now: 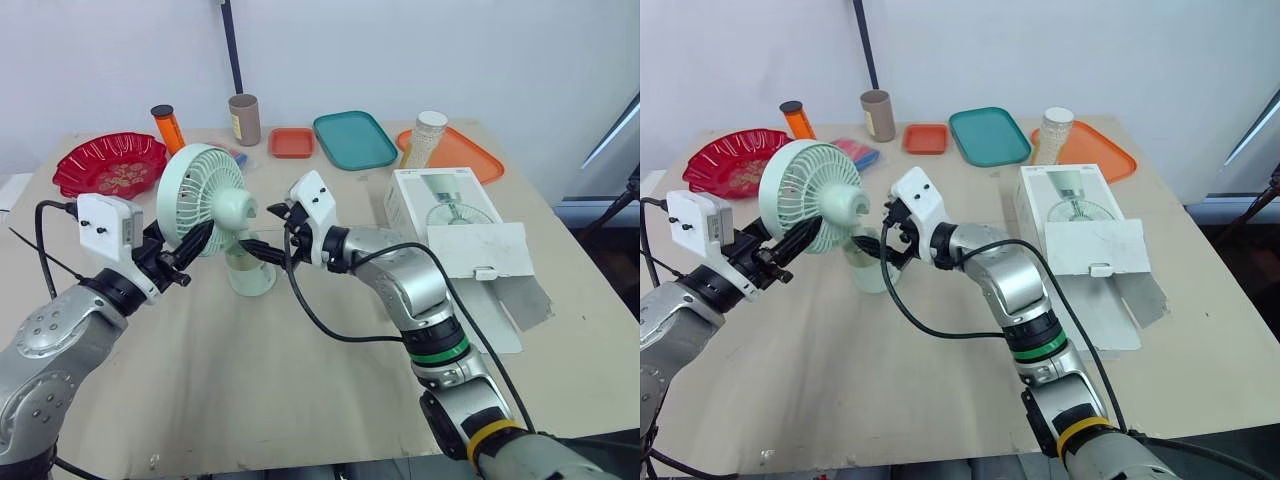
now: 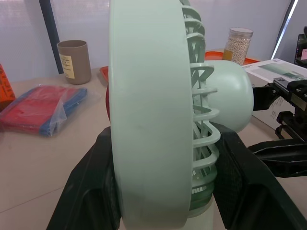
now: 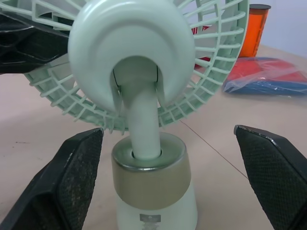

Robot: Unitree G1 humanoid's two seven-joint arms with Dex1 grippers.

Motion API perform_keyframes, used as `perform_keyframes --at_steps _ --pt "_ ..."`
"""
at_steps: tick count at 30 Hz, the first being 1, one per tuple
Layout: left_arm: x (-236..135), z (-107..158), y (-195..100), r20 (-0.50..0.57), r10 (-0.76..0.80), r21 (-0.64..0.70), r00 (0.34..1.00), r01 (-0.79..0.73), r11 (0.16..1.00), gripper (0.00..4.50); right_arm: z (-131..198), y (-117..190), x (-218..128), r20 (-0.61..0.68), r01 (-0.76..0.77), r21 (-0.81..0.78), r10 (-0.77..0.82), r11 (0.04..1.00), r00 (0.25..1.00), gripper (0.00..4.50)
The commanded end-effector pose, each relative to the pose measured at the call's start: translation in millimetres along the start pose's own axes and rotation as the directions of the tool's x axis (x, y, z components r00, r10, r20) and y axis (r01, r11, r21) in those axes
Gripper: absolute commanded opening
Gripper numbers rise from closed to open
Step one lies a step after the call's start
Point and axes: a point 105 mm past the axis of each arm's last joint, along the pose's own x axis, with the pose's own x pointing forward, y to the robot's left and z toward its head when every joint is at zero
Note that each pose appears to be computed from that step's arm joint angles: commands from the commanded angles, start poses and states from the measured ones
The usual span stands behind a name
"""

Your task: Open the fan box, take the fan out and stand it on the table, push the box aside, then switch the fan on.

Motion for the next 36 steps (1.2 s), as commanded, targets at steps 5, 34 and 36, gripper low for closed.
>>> perform_keyframes --at_steps 5,34,36 --pt "0 23 -8 0.104 -0.008 0.045 0.995 0.003 0.999 1.90 10 9 12 0.028 -0.025 -0.032 0.026 0.999 0.999 4.24" --pt "2 19 -12 0.111 -0.010 0.046 0.994 0.005 0.999 1.90 6 12 24 0.014 -0.025 -0.018 0.025 1.000 1.000 1.66" --pt "2 20 -12 0.112 -0.009 0.046 0.994 0.004 0.999 1.90 5 12 24 0.013 -0.025 -0.017 0.025 1.000 1.000 1.05"
